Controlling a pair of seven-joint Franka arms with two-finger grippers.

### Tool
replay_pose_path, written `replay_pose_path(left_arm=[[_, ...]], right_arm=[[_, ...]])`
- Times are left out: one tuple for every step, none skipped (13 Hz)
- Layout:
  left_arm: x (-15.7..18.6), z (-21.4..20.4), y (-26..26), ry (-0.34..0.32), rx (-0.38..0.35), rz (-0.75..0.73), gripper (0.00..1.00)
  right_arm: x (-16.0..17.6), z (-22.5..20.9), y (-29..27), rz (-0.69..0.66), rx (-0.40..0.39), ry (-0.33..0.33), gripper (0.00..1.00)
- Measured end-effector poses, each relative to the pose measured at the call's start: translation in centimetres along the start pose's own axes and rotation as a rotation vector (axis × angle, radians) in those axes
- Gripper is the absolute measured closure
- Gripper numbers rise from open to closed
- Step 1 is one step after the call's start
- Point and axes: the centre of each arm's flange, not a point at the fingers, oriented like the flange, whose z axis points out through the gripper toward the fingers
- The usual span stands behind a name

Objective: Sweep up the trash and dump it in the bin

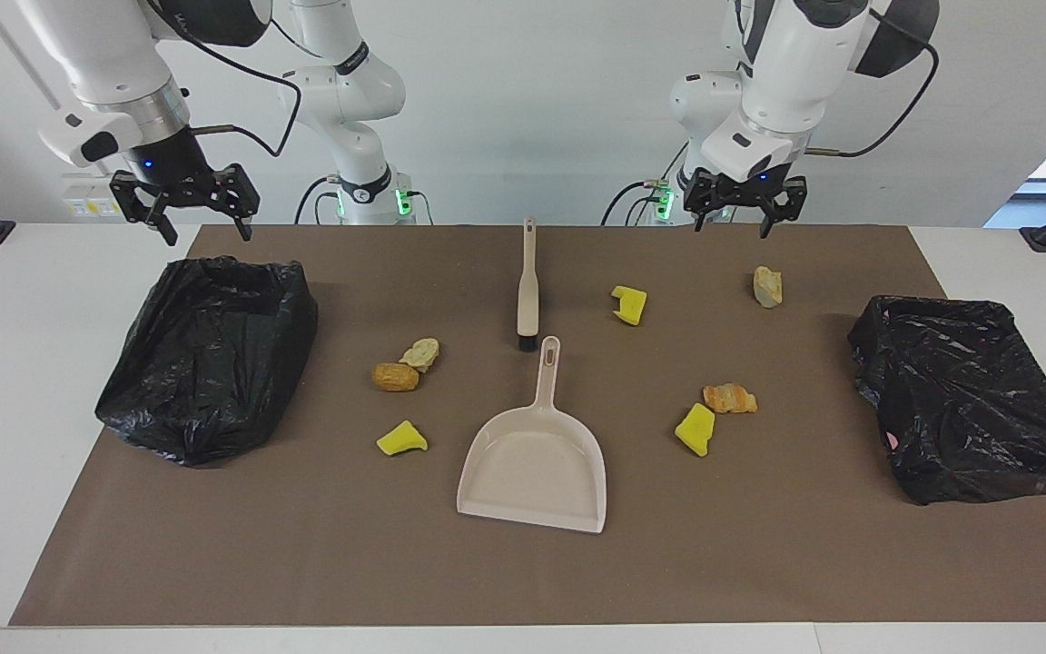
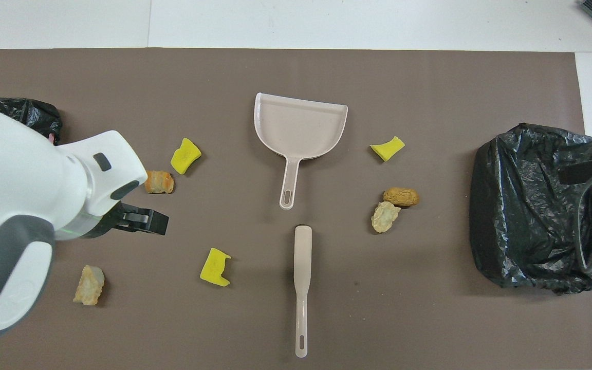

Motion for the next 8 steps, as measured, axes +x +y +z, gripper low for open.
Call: replay_pose_path(left_arm=[[-0.2, 0.8, 1.6, -0.001, 0.006, -0.002, 0.00], [-0.4, 1.5, 3.1, 0.000, 0.012, -0.006, 0.00], [-0.6, 2.2, 4.3, 0.001, 0.016, -0.008, 0.00], [-0.8, 2.9, 5.6, 0.005, 0.020, -0.010, 0.00], [-1.1, 3.8, 6.9, 0.006, 0.022, -0.014, 0.00], [-1.4, 4.6, 8.1, 0.005, 0.024, -0.021, 0.00], [-1.8, 5.5, 9.2, 0.003, 0.027, -0.027, 0.00], [-2.0, 6.4, 10.2, 0.007, 0.030, -0.032, 0.00]], right_arm=[[0.0, 0.0, -0.1, -0.003, 0.000, 0.001, 0.00], [0.1, 0.0, -0.3, -0.005, 0.000, 0.000, 0.00], [0.1, 0.1, -0.3, -0.005, 0.000, 0.000, 0.00], [0.0, 0.0, 0.0, 0.002, 0.000, 0.001, 0.00], [0.0, 0.0, 0.9, 0.021, -0.002, 0.010, 0.00], [-0.1, 0.0, 2.2, 0.044, -0.006, 0.022, 0.00], [-0.4, 0.0, 3.4, 0.068, -0.008, 0.027, 0.00], [-0.5, 0.0, 4.1, 0.080, -0.009, 0.026, 0.00]])
